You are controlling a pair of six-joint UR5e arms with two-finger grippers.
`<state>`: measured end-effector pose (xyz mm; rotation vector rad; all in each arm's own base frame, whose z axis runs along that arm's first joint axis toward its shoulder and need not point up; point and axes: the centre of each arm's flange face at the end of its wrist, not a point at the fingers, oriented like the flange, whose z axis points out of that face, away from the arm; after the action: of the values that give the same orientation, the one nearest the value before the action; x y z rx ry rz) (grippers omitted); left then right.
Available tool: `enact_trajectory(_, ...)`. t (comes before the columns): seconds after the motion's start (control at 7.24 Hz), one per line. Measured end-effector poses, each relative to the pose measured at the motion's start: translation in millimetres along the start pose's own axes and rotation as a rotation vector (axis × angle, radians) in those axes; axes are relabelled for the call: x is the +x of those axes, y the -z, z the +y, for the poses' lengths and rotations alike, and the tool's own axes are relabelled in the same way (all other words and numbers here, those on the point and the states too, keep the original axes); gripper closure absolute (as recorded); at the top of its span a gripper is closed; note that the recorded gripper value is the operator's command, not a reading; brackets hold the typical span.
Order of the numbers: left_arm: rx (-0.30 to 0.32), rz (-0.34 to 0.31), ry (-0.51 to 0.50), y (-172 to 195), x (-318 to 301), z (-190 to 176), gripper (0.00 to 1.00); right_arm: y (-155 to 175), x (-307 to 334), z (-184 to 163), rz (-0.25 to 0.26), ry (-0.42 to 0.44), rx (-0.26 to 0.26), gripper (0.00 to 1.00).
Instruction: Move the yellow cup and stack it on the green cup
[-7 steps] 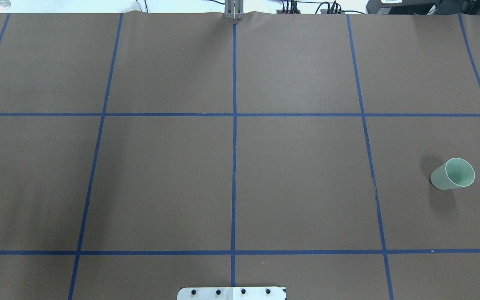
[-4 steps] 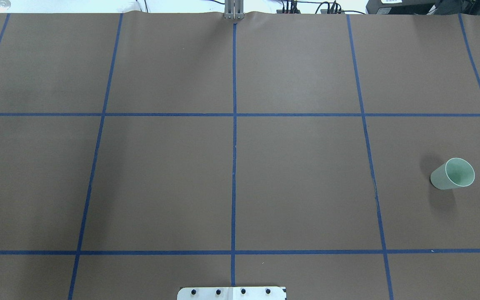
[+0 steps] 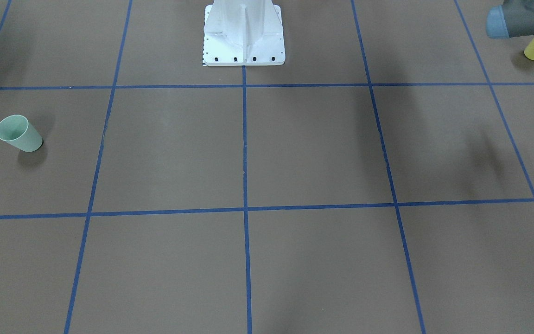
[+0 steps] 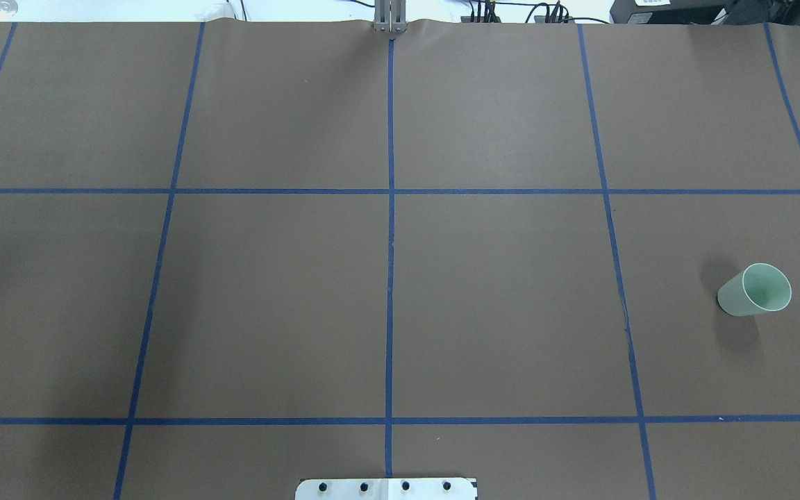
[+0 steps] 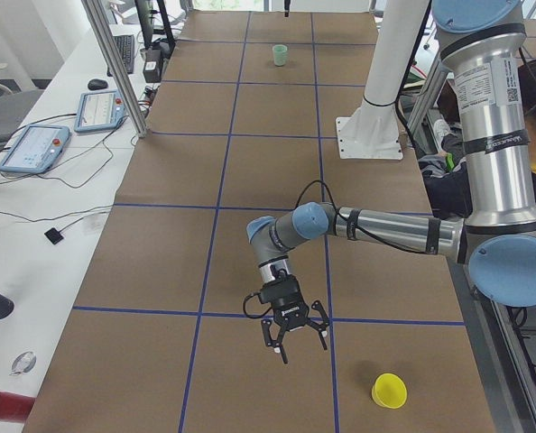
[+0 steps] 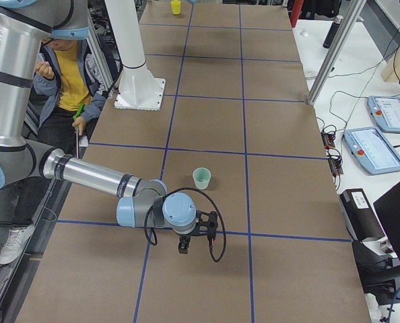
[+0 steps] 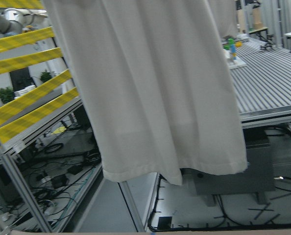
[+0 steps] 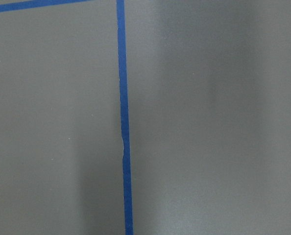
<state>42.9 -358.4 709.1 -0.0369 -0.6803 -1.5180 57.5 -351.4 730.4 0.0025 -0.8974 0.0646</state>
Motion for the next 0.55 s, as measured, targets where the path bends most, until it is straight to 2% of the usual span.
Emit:
enact_trajectory(0.28, 0.006, -0.159, 0.111, -21, 0, 49, 0.00, 0, 0, 0, -0.001, 0.001, 0.000, 0.00)
enact_trajectory(0.55, 0.023, -0.285, 0.212, -51, 0, 81, 0.00, 1, -1, -2, -0.002, 0.005, 0.002, 0.00)
